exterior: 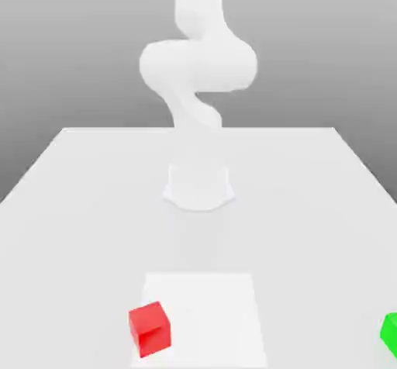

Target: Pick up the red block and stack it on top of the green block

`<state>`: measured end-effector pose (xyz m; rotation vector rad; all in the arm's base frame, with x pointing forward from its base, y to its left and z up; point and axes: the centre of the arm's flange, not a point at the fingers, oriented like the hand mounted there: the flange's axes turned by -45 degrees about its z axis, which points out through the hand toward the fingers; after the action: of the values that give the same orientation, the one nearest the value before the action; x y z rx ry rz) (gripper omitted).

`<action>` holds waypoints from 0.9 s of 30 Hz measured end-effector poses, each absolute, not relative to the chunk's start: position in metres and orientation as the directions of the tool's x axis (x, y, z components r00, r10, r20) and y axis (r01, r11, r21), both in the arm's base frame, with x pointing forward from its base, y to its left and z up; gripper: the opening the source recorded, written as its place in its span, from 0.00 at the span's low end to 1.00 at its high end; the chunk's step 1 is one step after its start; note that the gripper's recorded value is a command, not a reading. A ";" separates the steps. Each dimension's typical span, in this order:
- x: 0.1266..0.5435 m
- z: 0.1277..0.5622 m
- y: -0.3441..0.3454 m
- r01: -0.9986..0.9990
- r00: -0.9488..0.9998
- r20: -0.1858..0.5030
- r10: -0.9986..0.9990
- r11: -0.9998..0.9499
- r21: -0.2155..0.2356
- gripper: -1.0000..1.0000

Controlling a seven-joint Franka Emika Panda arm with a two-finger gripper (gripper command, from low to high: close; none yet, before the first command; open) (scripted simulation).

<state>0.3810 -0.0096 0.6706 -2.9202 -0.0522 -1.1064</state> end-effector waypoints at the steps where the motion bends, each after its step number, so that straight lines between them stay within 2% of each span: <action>1: 0.395 0.652 -0.013 0.058 0.769 0.638 0.042 -0.998 -0.004 0.50; 7: 0.455 0.540 -0.029 0.166 0.859 0.492 0.145 -0.986 0.000 0.50; 13: 0.483 0.422 -0.041 0.263 0.909 0.335 0.248 -0.965 0.000 0.50; 18: 0.482 0.324 -0.054 0.338 0.923 0.194 0.331 -0.941 0.000 0.50; 23: 0.462 0.235 -0.070 0.412 0.910 0.046 0.412 -0.911 0.001 0.50; 27: 0.455 0.181 -0.074 0.437 0.899 0.004 0.437 -0.899 0.003 0.50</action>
<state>0.4554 -0.0744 0.1809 -3.0632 -0.7047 -0.0066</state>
